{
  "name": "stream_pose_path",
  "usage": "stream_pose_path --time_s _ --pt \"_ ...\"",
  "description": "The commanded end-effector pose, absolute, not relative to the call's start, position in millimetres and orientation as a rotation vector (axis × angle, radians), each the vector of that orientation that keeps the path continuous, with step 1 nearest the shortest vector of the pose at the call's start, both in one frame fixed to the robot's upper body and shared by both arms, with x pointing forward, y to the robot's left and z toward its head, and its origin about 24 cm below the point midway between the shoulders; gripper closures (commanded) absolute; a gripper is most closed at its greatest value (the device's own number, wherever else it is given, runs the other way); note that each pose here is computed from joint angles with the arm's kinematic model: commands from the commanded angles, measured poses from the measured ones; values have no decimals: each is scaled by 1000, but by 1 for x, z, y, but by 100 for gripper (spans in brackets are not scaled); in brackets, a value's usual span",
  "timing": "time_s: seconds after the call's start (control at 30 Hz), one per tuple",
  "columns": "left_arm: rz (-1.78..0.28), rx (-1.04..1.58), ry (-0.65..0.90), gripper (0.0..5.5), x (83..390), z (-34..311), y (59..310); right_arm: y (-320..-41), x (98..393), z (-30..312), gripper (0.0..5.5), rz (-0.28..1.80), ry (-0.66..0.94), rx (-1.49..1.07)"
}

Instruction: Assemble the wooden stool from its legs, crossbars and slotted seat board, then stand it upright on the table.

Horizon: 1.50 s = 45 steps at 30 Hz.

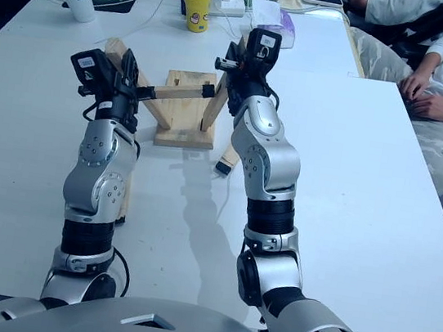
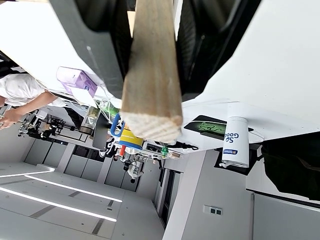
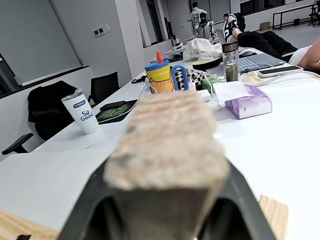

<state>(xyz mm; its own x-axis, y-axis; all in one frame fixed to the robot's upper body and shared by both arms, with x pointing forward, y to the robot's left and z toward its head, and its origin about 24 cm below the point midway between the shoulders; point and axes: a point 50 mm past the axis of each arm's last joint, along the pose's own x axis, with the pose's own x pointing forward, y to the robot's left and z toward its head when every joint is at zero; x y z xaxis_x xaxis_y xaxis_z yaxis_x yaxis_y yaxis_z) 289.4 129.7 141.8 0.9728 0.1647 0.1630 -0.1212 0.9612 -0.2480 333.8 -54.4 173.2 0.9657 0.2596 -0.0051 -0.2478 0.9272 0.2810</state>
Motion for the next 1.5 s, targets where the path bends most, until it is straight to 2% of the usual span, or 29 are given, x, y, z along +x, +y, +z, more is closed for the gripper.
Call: stream_pose_path --time_s 0.03,0.23,0.4,0.6,0.73,0.9,1.0,1.23,1.5 --pt "10 -460 -68 447 281 120 94 -35 318 91 448 383 514 154" --pt "-16 -619 -76 447 279 121 94 -24 312 86 448 452 553 92" --pt "-47 -797 -51 444 278 113 95 -22 321 90 448 405 575 187" --pt "-50 -809 -66 442 279 115 97 -33 323 84 448 368 604 201" --pt "-104 -742 -127 441 278 128 96 -53 319 79 448 321 666 226" --pt "-174 -656 -194 441 276 145 86 -66 328 98 448 279 680 290" --pt "-211 -619 -229 441 274 153 79 -56 326 105 448 317 707 293" --pt "-279 -583 -280 441 272 166 70 -29 304 94 448 448 829 282" --pt "-265 -575 -271 441 272 168 68 -13 286 92 448 485 809 238"
